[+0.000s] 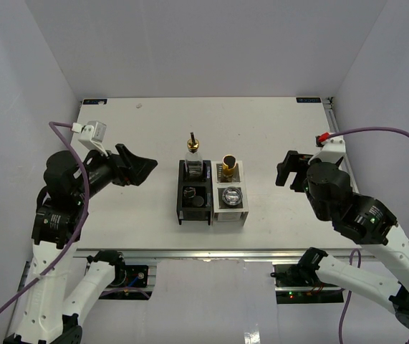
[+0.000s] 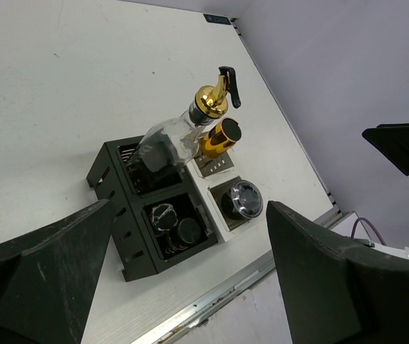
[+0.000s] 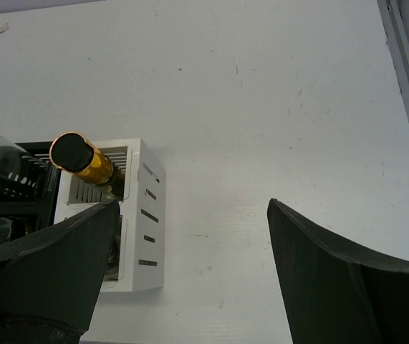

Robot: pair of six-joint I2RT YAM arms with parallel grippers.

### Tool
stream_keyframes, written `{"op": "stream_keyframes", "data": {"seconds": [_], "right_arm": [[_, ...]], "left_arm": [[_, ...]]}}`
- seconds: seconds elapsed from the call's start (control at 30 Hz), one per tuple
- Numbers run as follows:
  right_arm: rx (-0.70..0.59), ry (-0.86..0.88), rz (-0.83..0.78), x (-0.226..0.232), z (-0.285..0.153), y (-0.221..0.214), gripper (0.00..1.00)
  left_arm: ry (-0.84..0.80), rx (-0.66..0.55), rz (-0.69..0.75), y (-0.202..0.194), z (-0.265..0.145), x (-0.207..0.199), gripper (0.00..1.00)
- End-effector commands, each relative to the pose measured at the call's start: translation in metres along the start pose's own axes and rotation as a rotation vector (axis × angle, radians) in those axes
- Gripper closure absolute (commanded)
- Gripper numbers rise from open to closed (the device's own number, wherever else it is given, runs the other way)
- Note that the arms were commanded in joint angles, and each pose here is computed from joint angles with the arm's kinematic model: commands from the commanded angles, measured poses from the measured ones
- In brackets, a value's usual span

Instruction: Organize the condiment bottles

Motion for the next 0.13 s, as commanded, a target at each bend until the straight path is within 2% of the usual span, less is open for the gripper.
{"op": "stream_keyframes", "data": {"seconds": [0.0,0.1], "right_arm": [[-0.048,-0.004,0.035,-0.0021,-0.0019,0.0116,0.10],[-0.042,-0.008,0.023,-0.0015,0.0001,0.0102,0.10]], "left_arm": [[-0.003,-0.009,0.002,0.0001,-0.0006,0.0004,0.02],[-0.001,-0.008,0.003,-0.0005,0.0000,0.0015,0.02]]}}
Point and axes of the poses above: each gripper's point midway between its finger pads, its own z axis out along the fingers, its own x axis along the line the jaws close on, y = z × x, the point moved 1 cm from there along -z, back along the fingers, and after that the axes turned 13 degrees about -z, right-handed, at the moved point
